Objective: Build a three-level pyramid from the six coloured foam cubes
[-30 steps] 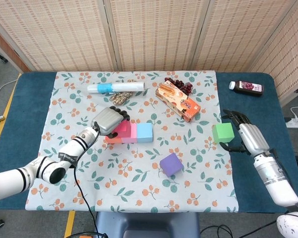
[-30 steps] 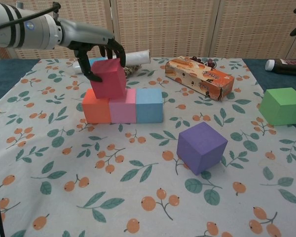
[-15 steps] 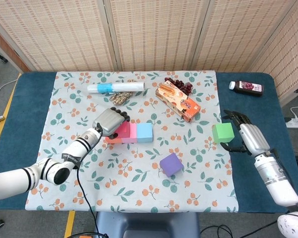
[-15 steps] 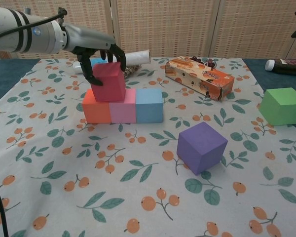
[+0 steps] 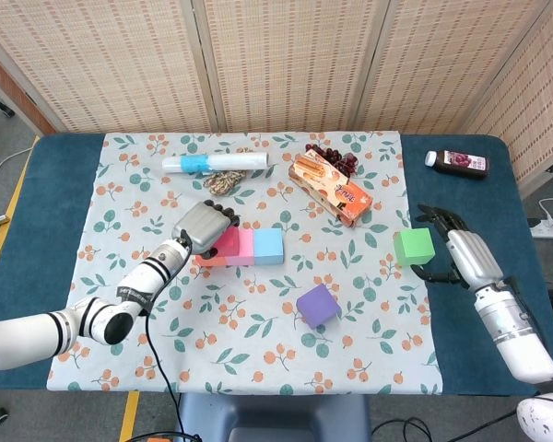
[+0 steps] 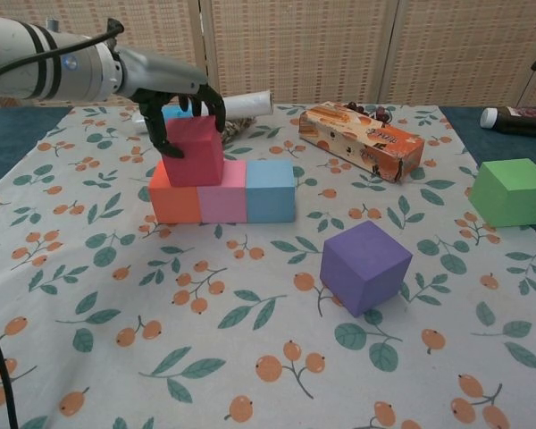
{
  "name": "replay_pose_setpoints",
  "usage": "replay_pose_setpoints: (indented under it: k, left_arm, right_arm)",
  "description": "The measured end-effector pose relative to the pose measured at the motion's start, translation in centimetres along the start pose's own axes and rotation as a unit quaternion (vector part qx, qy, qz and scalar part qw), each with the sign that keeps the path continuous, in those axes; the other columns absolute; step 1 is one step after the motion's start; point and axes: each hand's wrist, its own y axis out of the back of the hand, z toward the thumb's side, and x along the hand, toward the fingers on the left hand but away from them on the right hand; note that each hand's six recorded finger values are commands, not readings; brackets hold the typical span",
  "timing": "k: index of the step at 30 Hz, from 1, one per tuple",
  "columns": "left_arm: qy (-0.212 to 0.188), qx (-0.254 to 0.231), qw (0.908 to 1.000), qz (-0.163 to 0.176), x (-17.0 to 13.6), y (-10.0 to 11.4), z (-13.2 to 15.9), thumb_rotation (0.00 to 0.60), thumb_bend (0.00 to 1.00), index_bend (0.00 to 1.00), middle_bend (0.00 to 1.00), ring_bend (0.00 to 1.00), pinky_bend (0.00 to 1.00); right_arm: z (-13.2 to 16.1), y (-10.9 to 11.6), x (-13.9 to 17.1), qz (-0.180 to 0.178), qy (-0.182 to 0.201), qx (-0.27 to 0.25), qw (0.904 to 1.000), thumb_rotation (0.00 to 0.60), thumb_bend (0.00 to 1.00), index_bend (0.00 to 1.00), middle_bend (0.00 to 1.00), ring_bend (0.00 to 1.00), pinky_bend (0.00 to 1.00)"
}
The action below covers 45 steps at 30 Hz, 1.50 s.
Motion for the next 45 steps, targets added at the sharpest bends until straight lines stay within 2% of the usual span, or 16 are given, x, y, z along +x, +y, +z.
replay_pose_setpoints:
  k: [17, 29, 45]
  left_arm:
    - [0.006, 0.006, 0.9999, -0.008, 0.04, -0.49, -0.01, 0.600, 0.30, 0.26, 0.17, 0.23, 0.23]
    - [0.006, 0.009, 0.9999, -0.009, 0.05, -0.45, 0.09, 0.600, 0.30, 0.22, 0.11, 0.22, 0.22]
    - [0.002, 0.020, 0.9998, -0.009, -0.39, -0.42, 0.40, 0.600, 0.31, 0.21, 0.06, 0.18, 0.23]
  right_arm:
    - [-0.10, 0.17, 0.07, -0.002, -0.001, -0.001, 1.0000, 0.600, 0.18, 0.00, 0.18, 0.00, 0.00]
    - [-0.17, 0.23, 0.05, -0.003, -0.001, -0.004, 1.0000, 0.600, 0.18, 0.00, 0.18, 0.00, 0.00]
    - [-0.26, 0.25, 0.17, -0.004, -0.001, -0.008, 1.0000, 0.600, 0.18, 0.00, 0.18, 0.00, 0.00]
